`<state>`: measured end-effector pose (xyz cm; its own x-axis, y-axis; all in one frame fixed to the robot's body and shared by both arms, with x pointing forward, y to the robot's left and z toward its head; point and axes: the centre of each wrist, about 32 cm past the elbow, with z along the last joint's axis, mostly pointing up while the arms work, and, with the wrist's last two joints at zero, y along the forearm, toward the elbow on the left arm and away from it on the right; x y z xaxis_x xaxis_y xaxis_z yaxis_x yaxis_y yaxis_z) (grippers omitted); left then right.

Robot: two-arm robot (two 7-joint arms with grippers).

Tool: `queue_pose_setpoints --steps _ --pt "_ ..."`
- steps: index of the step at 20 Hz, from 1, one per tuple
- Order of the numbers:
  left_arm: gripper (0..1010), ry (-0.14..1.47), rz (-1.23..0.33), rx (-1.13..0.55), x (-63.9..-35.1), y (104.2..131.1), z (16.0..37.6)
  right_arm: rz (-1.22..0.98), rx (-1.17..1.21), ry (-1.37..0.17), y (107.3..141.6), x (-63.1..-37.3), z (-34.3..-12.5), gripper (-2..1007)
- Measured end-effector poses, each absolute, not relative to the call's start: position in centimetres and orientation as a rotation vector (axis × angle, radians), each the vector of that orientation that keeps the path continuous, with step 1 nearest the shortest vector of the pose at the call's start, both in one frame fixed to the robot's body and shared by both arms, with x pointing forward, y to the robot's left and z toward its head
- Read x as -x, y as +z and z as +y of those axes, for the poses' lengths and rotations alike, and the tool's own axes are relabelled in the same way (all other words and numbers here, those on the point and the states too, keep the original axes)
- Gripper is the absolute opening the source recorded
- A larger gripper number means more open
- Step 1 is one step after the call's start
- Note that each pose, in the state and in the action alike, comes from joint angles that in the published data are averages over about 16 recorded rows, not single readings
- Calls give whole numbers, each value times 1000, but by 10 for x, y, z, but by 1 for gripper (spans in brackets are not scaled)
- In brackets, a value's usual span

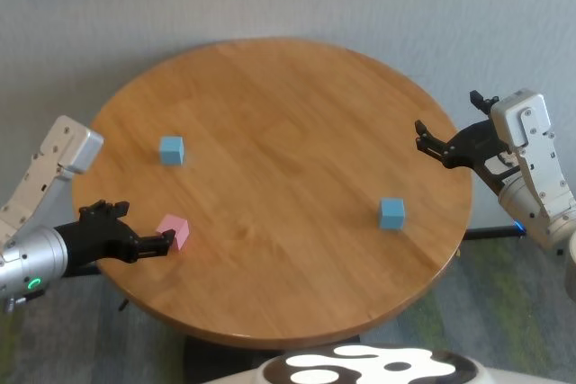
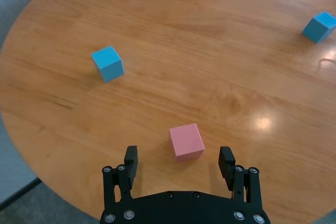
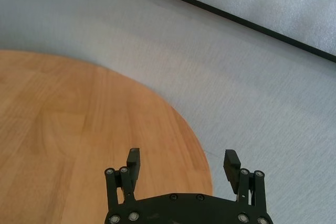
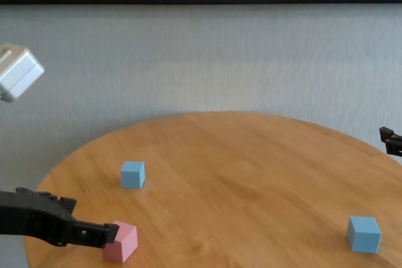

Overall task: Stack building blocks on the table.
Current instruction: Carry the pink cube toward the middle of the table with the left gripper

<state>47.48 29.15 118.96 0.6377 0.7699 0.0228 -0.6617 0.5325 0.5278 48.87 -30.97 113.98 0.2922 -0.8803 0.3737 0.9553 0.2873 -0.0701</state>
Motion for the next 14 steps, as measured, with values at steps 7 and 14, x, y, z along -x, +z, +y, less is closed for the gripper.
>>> queue_pose_setpoints --steps 7,14 --pt "1001 868 254 -538 -479 1193 281 -285 304 -1248 1140 -489 -310 1005" --pt "1001 876 254 -553 -484 1195 273 -285 304 -1248 1140 -489 -310 1005"
